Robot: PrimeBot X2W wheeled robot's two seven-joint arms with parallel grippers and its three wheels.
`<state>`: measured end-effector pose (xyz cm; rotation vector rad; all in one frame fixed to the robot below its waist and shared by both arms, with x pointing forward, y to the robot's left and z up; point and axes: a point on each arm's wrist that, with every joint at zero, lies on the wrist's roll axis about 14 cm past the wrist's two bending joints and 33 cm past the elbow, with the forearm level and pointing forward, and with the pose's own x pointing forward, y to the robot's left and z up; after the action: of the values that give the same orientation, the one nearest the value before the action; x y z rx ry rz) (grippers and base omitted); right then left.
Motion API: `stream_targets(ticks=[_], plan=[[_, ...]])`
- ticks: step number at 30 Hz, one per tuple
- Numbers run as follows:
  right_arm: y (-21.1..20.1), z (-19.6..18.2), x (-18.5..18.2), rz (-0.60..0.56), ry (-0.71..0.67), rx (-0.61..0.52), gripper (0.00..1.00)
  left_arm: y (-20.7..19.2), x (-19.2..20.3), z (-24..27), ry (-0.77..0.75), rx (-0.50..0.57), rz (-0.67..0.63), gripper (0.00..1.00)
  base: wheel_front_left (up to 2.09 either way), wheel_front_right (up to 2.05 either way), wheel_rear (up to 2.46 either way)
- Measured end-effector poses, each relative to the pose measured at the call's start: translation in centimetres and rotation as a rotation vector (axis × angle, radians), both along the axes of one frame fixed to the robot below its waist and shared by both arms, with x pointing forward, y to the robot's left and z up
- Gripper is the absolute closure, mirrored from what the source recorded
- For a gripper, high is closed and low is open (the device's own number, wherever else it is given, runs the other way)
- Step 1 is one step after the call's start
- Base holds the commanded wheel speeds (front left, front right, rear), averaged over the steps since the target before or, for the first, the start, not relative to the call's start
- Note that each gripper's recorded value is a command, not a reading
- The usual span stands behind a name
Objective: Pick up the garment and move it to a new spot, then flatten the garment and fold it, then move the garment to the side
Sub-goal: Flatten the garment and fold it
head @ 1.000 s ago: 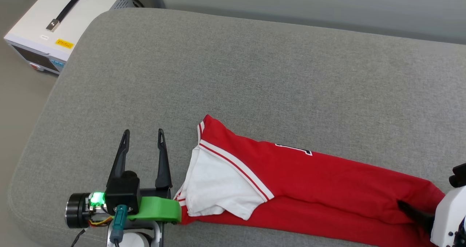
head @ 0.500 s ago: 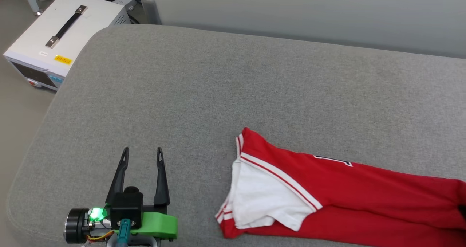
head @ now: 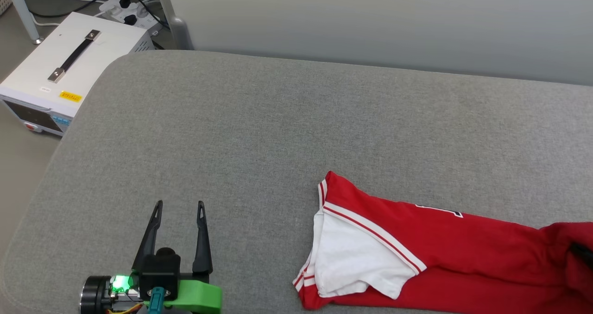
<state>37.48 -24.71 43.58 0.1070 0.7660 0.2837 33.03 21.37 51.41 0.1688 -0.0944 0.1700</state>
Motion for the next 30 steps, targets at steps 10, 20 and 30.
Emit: stream_targets(ticks=[10, 20, 30], plan=[[15.8, 2.0, -1.0, 0.382, -0.018, 0.176, 1.00, -0.4, 0.1, -1.0, 0.034, -0.018, -0.004, 0.00, 0.00, 0.00, 0.00], [24.5, 2.2, -0.8, 0.641, -0.048, 0.143, 1.00, 0.2, 0.4, -1.6, 0.052, -0.014, 0.021, 0.00, 0.00, 0.00, 0.00], [28.7, -1.8, 0.5, 0.725, -0.005, 0.040, 1.00, -0.3, 1.6, -1.8, 0.056, -0.024, 0.018, 0.00, 0.00, 0.00, 0.00]])
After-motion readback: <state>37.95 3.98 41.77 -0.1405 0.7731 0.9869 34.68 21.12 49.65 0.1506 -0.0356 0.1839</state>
